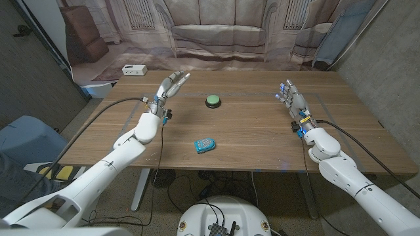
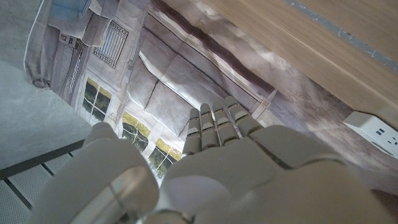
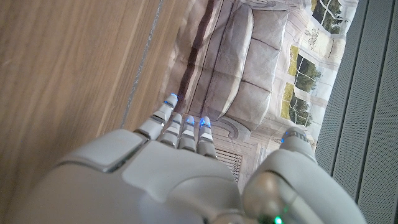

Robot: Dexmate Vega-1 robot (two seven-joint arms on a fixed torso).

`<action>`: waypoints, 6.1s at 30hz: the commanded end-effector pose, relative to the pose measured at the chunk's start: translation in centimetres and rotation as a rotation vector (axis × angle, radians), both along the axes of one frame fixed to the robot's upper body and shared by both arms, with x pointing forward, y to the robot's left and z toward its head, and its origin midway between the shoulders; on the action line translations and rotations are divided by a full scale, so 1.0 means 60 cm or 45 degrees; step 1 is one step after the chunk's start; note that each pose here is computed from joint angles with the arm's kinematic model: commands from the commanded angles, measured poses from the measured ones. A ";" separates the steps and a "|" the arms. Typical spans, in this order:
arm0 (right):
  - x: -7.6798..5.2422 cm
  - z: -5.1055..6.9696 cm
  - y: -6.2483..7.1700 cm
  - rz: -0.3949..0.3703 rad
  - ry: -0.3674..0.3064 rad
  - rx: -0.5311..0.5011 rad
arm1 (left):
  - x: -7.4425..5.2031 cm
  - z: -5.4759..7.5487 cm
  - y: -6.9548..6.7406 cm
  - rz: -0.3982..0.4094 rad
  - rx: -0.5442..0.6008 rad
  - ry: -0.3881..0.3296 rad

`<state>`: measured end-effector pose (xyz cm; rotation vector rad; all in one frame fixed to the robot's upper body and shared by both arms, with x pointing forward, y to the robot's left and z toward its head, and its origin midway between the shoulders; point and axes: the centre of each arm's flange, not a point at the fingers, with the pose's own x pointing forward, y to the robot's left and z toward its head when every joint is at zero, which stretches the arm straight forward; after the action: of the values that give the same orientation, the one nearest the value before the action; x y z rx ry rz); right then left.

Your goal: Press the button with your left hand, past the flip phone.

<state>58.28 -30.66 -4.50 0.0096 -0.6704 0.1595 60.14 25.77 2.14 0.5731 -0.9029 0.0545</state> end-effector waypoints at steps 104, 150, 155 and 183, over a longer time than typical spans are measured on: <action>-0.017 -0.030 -0.007 -0.013 0.020 0.031 | 0.035 0.111 -0.174 0.523 1.131 0.193; -0.009 -0.036 -0.007 -0.017 0.042 0.057 | 0.104 0.085 -0.217 0.517 1.311 0.351; -0.009 -0.035 -0.007 -0.018 0.041 0.055 | 0.107 0.081 -0.220 0.510 1.317 0.355; -0.016 -0.031 -0.017 -0.030 0.044 0.054 | 0.123 0.045 -0.218 0.489 1.341 0.442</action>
<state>57.46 -31.51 -6.55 0.0502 -0.6407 0.1224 67.12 12.51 5.96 1.6790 -0.4462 -0.1600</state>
